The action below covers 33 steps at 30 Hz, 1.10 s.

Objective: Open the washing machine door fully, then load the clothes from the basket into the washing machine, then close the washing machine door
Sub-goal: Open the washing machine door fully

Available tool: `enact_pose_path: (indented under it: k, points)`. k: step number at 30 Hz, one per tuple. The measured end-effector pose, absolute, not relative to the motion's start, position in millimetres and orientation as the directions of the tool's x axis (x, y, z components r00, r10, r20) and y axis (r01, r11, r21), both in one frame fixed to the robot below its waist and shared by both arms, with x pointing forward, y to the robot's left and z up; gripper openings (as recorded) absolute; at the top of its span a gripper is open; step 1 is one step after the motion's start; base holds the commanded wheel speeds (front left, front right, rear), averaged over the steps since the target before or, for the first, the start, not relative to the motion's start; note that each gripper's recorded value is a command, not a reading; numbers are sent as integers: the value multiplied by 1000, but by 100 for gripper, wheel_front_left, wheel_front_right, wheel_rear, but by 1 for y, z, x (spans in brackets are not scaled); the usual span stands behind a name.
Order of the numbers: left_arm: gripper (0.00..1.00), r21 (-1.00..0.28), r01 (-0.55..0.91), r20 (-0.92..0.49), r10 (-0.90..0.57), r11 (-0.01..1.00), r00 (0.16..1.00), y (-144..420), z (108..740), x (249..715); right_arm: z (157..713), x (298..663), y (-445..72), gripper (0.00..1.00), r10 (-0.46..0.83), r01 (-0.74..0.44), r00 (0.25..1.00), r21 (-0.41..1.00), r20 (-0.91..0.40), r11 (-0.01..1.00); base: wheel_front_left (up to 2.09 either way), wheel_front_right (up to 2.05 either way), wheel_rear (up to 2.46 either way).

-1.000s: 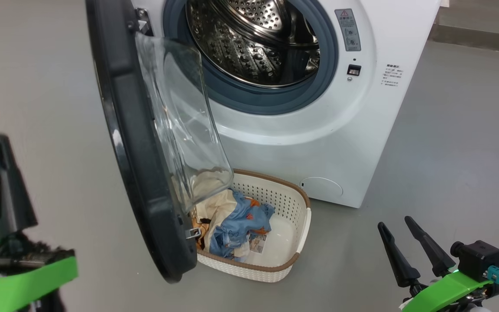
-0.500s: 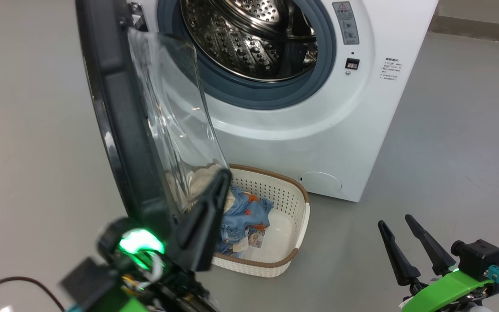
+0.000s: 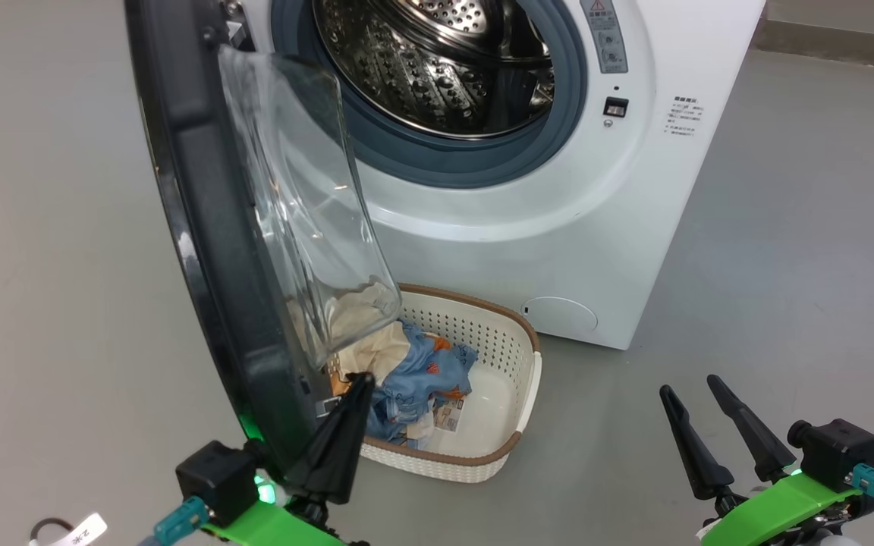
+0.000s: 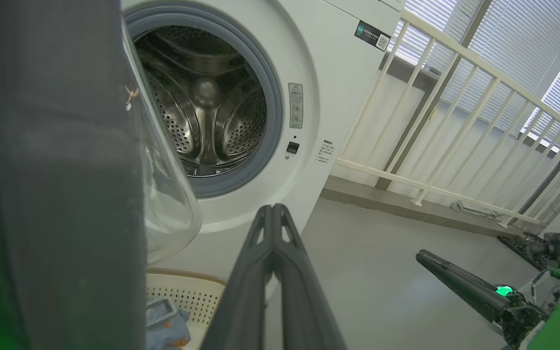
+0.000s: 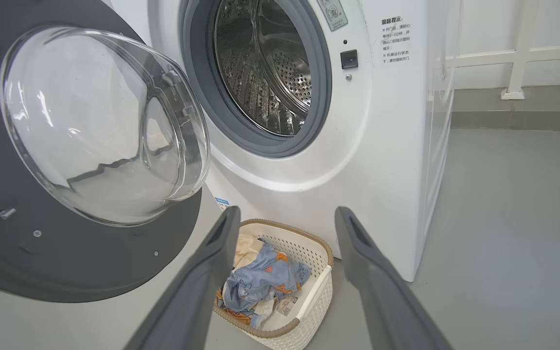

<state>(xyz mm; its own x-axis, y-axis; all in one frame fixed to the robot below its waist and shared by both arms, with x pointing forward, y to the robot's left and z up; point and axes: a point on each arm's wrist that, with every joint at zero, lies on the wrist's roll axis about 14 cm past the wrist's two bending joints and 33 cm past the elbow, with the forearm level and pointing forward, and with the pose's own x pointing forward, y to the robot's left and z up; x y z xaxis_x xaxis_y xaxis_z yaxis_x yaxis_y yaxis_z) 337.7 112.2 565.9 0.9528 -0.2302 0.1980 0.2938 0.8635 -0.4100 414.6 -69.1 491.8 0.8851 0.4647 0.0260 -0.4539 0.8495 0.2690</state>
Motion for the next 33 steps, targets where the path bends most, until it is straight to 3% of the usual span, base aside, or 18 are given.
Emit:
enact_pose_path:
  k: [8,33]
  points:
    - [0,-441,177,108,-144,880,984,137,532,341,494,414,-68,100,466,-457,884,267,32,849,0,0,0]
    - [0,-443,-36,76,77,896,994,202,519,336,495,416,-57,100,492,-483,870,269,36,833,0,0,0]
